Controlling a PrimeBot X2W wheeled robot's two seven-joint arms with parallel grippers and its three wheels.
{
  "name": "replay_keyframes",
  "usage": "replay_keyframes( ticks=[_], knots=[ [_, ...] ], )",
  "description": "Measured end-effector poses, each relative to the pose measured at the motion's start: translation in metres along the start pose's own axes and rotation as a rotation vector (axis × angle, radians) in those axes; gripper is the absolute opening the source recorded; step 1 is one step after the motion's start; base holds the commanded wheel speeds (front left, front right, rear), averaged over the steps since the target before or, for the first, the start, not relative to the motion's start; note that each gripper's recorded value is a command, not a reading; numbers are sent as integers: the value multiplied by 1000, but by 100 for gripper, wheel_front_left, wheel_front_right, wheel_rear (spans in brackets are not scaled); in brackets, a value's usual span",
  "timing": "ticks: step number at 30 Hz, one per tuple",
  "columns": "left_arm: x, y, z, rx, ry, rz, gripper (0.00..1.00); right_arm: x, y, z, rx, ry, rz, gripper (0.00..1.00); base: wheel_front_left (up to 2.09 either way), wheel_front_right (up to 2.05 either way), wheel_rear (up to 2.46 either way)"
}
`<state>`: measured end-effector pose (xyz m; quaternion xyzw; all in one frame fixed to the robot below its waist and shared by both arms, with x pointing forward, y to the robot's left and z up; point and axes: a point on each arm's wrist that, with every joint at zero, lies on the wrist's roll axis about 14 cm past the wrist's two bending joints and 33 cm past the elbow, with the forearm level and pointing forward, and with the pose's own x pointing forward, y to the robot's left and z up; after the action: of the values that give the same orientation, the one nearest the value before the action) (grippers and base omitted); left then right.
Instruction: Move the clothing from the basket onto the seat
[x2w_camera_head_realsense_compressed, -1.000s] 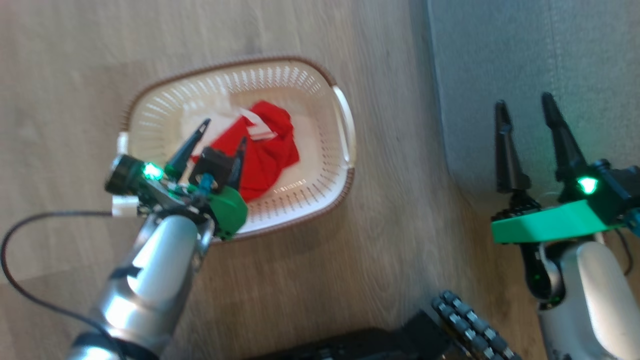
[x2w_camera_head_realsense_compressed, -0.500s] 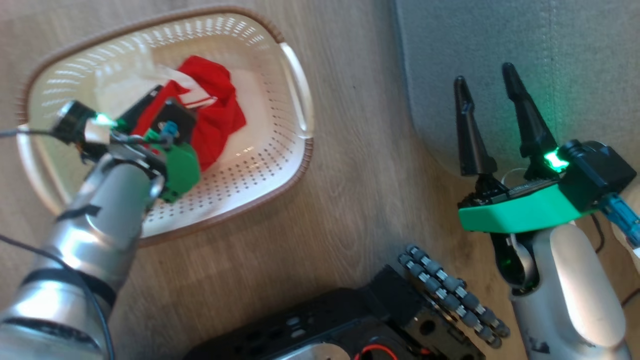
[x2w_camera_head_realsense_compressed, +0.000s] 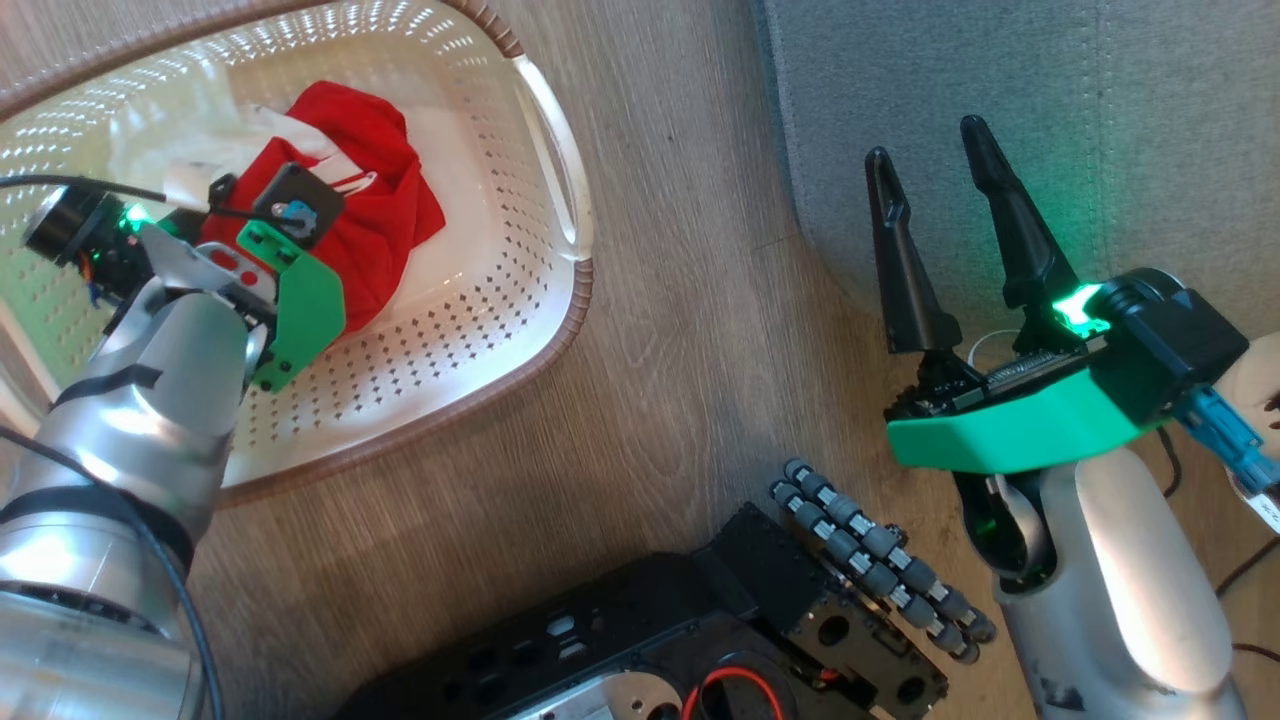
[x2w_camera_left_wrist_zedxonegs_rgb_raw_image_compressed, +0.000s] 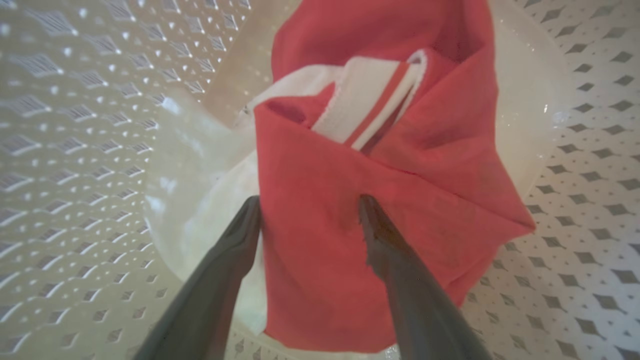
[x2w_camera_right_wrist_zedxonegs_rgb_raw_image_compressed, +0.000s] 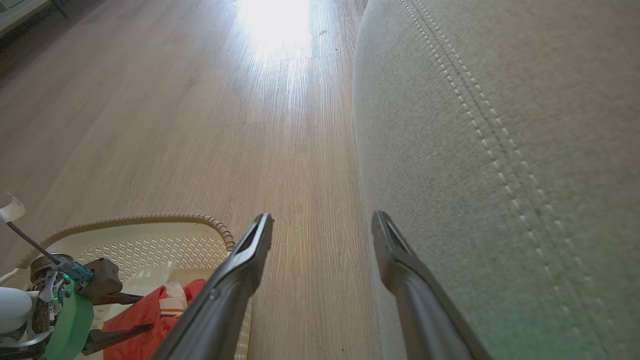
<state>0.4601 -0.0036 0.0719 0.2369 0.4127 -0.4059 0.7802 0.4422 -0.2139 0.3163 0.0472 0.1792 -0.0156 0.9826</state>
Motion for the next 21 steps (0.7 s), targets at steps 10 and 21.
replay_keyframes(
  ticks=[10, 21],
  knots=[
    [7, 3, -20, 9, 132, -27, 100, 2, 4, -3, 3, 3, 12, 100, 0, 0, 0],
    [7, -1, -32, 29, 225, -59, 76, 5, 11, -8, 10, 10, 30, 100, 0, 0, 0]
  ],
)
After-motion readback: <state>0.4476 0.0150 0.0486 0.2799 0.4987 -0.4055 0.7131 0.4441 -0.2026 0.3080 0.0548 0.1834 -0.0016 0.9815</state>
